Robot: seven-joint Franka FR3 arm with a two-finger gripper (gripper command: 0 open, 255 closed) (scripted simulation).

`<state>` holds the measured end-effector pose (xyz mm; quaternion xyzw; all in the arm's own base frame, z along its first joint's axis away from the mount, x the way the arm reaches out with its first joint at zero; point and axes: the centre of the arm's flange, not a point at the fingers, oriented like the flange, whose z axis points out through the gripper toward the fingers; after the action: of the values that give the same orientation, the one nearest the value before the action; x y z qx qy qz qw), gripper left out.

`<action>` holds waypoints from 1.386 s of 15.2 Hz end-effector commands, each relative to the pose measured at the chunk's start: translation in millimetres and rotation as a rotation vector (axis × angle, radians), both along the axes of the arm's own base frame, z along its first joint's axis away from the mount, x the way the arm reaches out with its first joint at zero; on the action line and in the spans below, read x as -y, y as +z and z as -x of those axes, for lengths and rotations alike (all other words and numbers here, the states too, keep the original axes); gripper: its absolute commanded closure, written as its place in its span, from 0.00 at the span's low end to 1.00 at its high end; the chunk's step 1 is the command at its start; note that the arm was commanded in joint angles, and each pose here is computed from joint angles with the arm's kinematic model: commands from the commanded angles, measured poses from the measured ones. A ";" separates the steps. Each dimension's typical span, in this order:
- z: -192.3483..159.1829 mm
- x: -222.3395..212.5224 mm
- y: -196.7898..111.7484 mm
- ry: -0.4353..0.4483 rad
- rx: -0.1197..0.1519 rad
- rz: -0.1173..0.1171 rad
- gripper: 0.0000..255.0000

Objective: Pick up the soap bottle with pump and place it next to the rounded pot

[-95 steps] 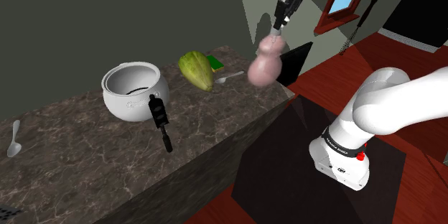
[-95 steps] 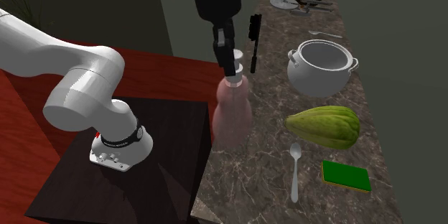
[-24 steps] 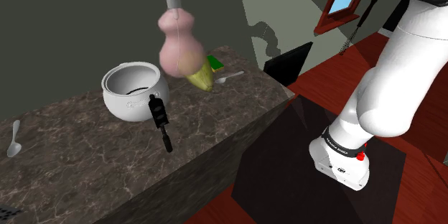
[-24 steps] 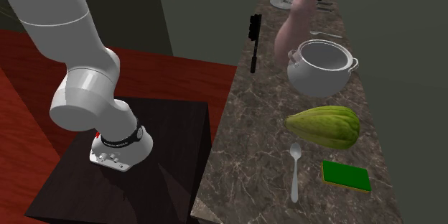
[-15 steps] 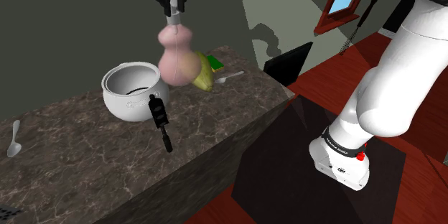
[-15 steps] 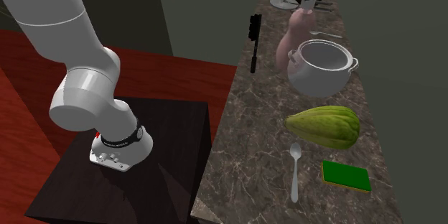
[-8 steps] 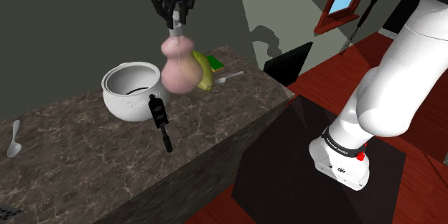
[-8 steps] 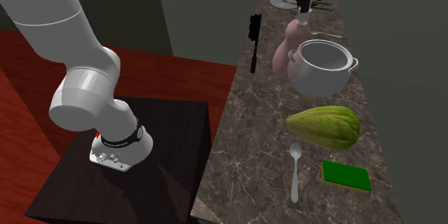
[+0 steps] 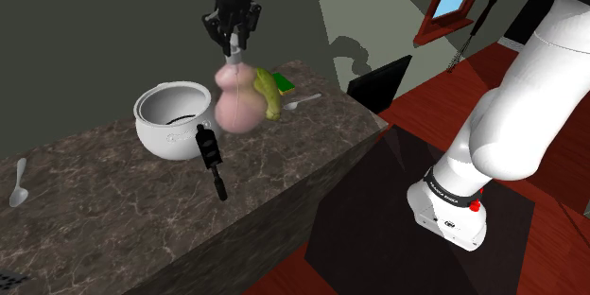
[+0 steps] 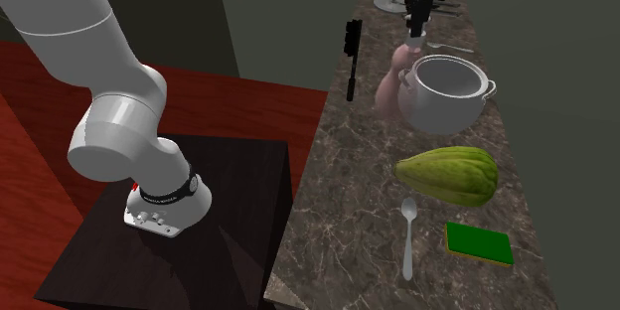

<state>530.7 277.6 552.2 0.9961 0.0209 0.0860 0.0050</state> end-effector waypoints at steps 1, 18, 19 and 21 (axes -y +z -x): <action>-0.1 -0.2 -9.2 0.000 0.002 -0.001 1.00; 0.0 -0.2 -93.1 0.000 0.002 -0.001 1.00; -0.1 -0.2 -93.1 0.000 0.002 -0.001 1.00; -0.1 -0.2 -93.1 0.000 0.002 -0.001 1.00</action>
<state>530.7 277.8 458.7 0.9960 0.0209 0.0862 0.0049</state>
